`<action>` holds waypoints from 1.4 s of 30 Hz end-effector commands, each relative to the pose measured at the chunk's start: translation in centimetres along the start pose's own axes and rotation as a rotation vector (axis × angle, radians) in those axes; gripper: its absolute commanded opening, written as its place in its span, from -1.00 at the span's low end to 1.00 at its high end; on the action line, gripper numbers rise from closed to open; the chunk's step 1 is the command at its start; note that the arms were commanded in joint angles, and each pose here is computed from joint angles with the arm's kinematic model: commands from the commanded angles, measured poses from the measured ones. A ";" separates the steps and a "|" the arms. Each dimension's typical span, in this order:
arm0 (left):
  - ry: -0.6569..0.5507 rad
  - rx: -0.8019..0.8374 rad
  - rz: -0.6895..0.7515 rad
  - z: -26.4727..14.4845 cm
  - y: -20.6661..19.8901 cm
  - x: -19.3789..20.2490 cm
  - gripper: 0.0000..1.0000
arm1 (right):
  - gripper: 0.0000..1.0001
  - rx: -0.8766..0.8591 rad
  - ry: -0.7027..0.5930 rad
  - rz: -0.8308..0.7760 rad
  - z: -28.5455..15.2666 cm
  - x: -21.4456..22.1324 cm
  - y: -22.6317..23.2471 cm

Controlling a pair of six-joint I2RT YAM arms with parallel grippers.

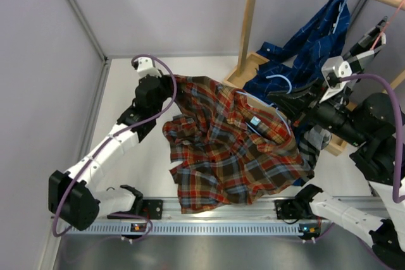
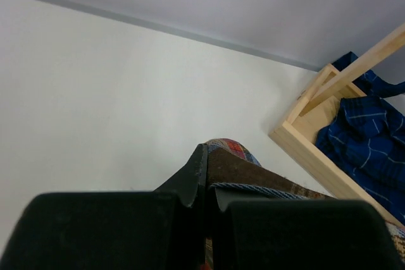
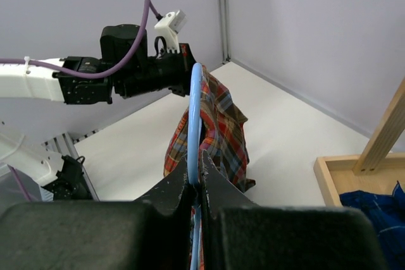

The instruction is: Place the shirt on the hanger

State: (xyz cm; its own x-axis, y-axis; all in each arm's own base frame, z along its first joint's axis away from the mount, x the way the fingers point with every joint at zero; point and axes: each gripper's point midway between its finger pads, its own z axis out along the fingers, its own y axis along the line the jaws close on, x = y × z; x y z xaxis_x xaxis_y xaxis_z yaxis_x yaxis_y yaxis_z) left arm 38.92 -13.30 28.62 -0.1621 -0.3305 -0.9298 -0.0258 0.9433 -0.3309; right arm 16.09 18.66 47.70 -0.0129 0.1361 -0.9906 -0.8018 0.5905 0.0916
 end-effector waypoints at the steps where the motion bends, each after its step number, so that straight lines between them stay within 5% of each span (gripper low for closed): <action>1: 0.032 -0.086 -0.056 0.1 1.8 0.8 -1.00 | -1.00 0.028 -0.114 -0.034 -0.5 -3.5 -0.2; 6: 0.100 -0.044 -0.051 0.3 0.9 2.1 -0.92 | -1.00 0.066 -0.112 -0.027 0.4 -3.3 -1.2; 9: 0.143 0.010 -0.021 -0.1 -0.1 2.2 -0.10 | -1.00 0.082 -0.102 -0.031 0.8 -3.1 -1.6; 10: 0.144 0.048 -0.014 -0.4 -0.8 1.7 0.59 | -1.00 0.089 -0.100 -0.038 1.0 -3.1 -1.8; 11: 0.134 0.105 0.017 -0.9 -1.7 0.6 0.87 | -1.00 0.099 -0.095 -0.037 1.1 -3.0 -2.1; 15: 0.076 0.711 0.115 -8.7 -11.5 -4.5 0.96 | -1.00 0.130 -0.071 -0.043 1.5 -2.0 -2.9; 19: 0.101 1.042 0.188 -14.5 -17.8 -6.6 0.96 | -1.00 0.159 -0.074 -0.002 0.9 -1.5 -3.1; 23: 0.137 1.081 0.186 -16.9 -21.9 -4.8 0.95 | -1.00 0.150 -0.051 0.003 1.8 -0.8 -3.3; 29: 0.178 1.007 0.200 -15.4 -23.6 -2.0 0.80 | -1.00 0.081 -0.054 0.011 2.3 -1.5 -2.0; 32: 0.203 1.002 0.216 -14.7 -24.2 -0.7 0.53 | -1.00 0.085 -0.054 0.011 2.3 -1.6 -2.1; 39: 0.195 0.935 0.239 -13.4 -23.6 -0.1 -0.91 | -1.00 0.099 -0.036 0.022 2.9 -0.9 -2.5; 42: 0.186 0.943 0.240 -13.7 -23.5 -0.4 -1.00 | -1.00 0.106 -0.014 0.031 3.6 -0.3 -2.9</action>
State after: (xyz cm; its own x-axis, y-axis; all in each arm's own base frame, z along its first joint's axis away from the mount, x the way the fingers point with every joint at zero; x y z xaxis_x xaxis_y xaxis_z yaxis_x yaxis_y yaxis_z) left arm 26.27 -35.58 36.45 -0.2740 0.0002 -0.9617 0.8071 0.5438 -0.2299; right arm 20.57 19.76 44.50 -0.1019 0.0887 -0.9908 -0.7226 0.6780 0.1350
